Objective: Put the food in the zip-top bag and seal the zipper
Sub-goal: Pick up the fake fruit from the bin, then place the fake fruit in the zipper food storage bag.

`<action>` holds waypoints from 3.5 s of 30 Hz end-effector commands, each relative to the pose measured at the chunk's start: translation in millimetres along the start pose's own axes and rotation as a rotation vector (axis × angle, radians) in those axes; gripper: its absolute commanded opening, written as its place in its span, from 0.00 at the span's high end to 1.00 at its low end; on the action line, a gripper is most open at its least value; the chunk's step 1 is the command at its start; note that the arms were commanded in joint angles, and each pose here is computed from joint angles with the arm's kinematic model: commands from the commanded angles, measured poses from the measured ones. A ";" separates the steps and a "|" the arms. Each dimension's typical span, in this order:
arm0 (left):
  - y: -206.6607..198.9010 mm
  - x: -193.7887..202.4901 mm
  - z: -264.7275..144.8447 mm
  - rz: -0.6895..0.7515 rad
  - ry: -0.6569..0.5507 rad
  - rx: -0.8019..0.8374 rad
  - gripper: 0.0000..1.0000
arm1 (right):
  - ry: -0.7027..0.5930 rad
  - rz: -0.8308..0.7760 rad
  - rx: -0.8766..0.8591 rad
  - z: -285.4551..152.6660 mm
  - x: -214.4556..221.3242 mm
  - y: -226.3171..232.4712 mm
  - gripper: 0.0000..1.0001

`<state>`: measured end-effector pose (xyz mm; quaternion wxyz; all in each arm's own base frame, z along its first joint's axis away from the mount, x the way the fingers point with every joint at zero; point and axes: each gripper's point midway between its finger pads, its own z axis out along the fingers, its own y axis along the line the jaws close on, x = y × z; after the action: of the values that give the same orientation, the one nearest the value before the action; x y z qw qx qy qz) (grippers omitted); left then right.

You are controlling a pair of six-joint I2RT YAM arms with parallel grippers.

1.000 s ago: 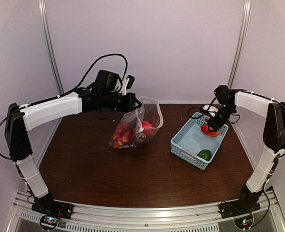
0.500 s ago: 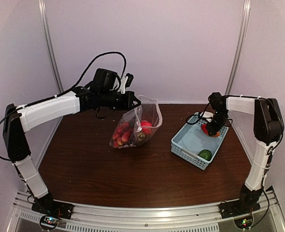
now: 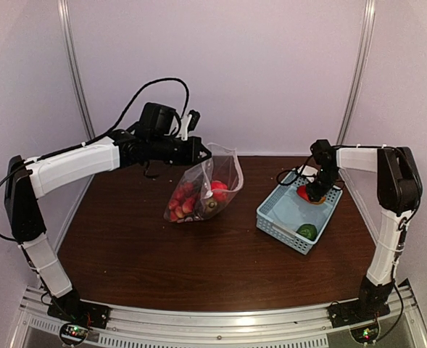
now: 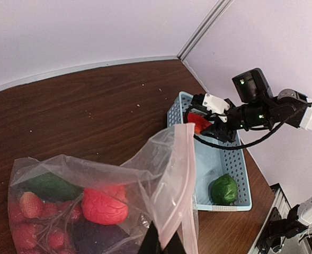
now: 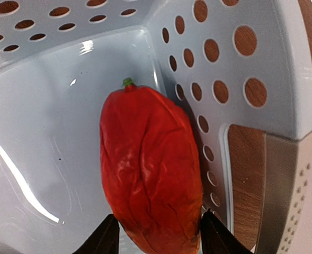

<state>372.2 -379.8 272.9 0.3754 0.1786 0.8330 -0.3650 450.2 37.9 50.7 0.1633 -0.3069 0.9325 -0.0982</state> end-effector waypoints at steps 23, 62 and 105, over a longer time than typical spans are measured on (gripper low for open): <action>-10.0 -13.2 -5.1 -0.028 -0.035 0.043 1.00 | -0.326 0.097 -0.116 -134.5 -22.0 18.6 0.70; -28.3 -27.9 -17.3 -0.060 -0.061 0.108 1.00 | -0.550 -0.018 -0.755 -237.9 -179.5 238.6 0.71; -27.3 -9.3 -2.3 0.136 -0.026 -0.061 1.00 | -0.107 -0.189 -0.336 -143.4 30.4 113.6 0.35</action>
<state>351.7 -395.3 336.9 0.4528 0.2208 0.8030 -0.3184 329.4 137.1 158.7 0.1812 -0.3985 0.8943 0.0929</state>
